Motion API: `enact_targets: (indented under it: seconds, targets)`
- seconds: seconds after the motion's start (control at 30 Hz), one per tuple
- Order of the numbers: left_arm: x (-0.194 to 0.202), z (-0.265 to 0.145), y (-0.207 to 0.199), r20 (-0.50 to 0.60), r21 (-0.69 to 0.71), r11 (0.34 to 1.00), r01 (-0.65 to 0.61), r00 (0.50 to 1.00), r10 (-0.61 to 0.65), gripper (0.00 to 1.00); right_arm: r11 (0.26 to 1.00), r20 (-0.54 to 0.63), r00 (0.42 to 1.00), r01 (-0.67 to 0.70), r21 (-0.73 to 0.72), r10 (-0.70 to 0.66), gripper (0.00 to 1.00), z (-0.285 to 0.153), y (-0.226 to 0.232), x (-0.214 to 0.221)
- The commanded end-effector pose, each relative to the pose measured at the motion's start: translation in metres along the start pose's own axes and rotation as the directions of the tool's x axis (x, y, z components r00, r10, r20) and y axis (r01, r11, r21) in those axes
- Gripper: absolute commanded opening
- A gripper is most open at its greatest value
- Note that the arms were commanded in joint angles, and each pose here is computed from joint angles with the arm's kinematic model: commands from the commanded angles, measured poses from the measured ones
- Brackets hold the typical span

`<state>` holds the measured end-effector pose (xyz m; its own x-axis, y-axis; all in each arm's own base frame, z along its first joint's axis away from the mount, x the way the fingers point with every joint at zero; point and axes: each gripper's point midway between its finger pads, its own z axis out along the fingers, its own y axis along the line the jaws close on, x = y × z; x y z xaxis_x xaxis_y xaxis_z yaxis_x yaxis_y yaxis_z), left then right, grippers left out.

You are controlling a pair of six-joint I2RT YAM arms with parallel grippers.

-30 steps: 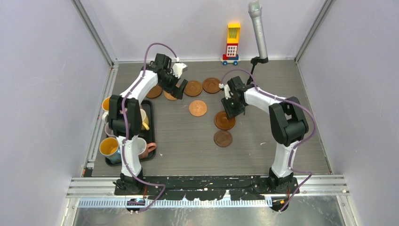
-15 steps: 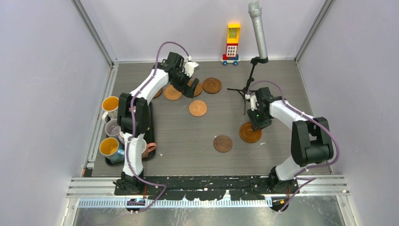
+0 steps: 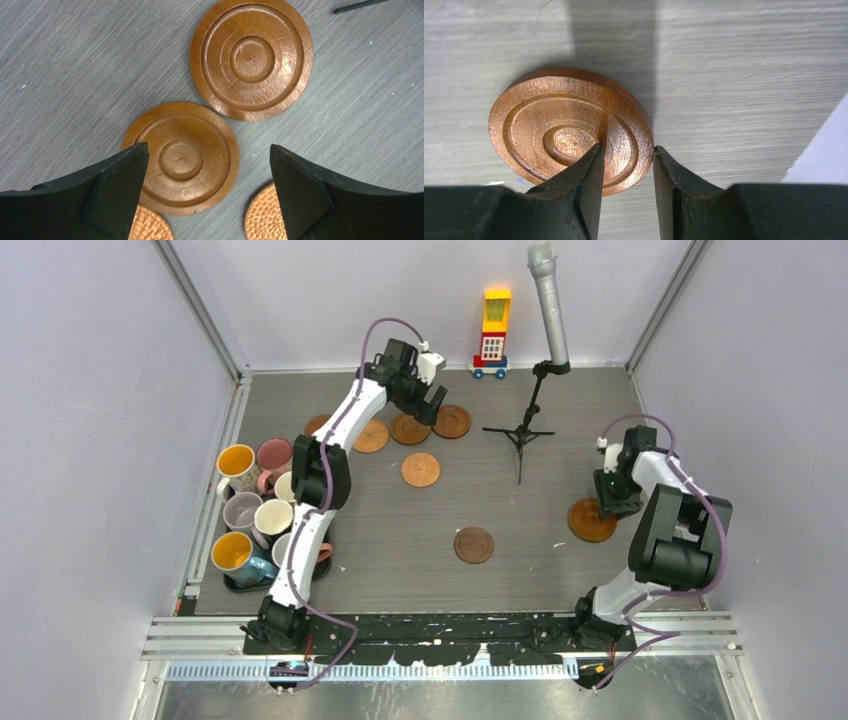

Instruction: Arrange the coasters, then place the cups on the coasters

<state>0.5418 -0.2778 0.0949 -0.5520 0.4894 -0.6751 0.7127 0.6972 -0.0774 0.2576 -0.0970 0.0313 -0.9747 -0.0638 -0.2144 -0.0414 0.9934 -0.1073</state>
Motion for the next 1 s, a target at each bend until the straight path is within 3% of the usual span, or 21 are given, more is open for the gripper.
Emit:
enact_targets:
  seconds: [0.0, 0.5, 0.77, 0.97]
  targets:
    - [-0.022, 0.015, 0.002, 0.078, -0.030, 1.000, 0.000, 0.997, 0.002, 0.94, 0.996, 0.045, 0.999, -0.023, 0.086, 0.019, 0.30, 0.004, -0.042, -0.033]
    - [-0.040, 0.064, 0.009, 0.201, -0.063, 0.996, 0.055, 0.979, -0.042, 0.90, 0.993, 0.114, 0.991, -0.079, 0.086, 0.069, 0.30, 0.013, -0.075, -0.105]
    - [-0.034, 0.078, -0.007, 0.189, -0.024, 0.999, 0.039, 0.981, -0.034, 0.78, 0.995, 0.160, 0.984, -0.082, 0.062, 0.071, 0.44, -0.015, -0.074, -0.117]
    - [-0.018, 0.077, -0.031, 0.113, 0.005, 1.000, -0.012, 0.994, 0.011, 0.63, 0.997, 0.259, 0.963, -0.083, 0.005, 0.079, 0.55, -0.055, -0.066, -0.139]
